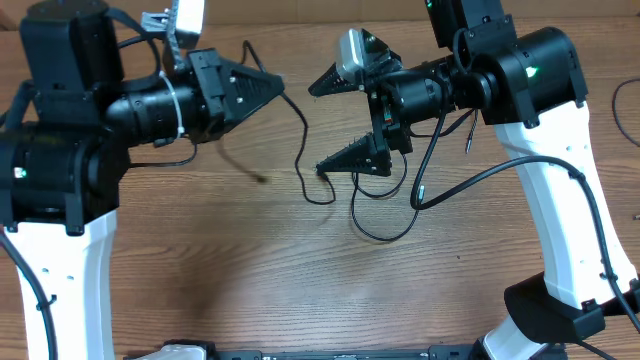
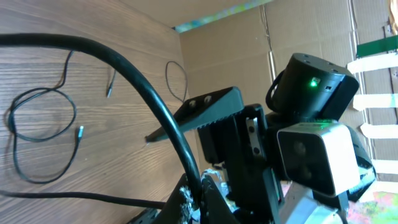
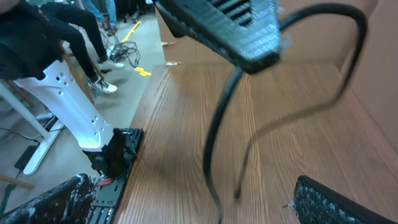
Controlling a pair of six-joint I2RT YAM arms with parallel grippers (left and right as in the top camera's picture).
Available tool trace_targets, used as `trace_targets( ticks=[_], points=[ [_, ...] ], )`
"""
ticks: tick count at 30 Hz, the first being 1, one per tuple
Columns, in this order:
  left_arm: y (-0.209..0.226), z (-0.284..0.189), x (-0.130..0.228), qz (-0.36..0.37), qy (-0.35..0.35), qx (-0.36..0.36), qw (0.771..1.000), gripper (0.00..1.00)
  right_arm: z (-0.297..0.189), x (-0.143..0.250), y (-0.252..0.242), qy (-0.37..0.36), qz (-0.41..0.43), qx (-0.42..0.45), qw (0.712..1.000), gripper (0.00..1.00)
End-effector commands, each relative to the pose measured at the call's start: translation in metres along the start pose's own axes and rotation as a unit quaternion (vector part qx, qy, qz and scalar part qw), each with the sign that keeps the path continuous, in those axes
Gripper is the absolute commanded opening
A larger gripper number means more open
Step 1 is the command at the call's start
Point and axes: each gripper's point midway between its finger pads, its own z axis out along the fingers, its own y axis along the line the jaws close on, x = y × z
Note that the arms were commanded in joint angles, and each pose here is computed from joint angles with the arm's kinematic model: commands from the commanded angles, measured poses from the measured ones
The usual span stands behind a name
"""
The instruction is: Untangle cables
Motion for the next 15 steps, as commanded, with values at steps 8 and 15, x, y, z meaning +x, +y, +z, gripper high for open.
trace_targets(
  ticks=[8,15],
  points=[
    [-0.021,0.015,0.000,0.006,-0.025,0.000,1.000,0.04,0.001,-0.008,0.006,-0.018,-0.009,-0.014,1.000,0.42],
    [-0.020,0.016,0.002,0.013,-0.022,-0.002,1.000,0.06,-0.004,-0.006,-0.003,-0.011,0.003,0.007,1.000,0.04]
  ],
)
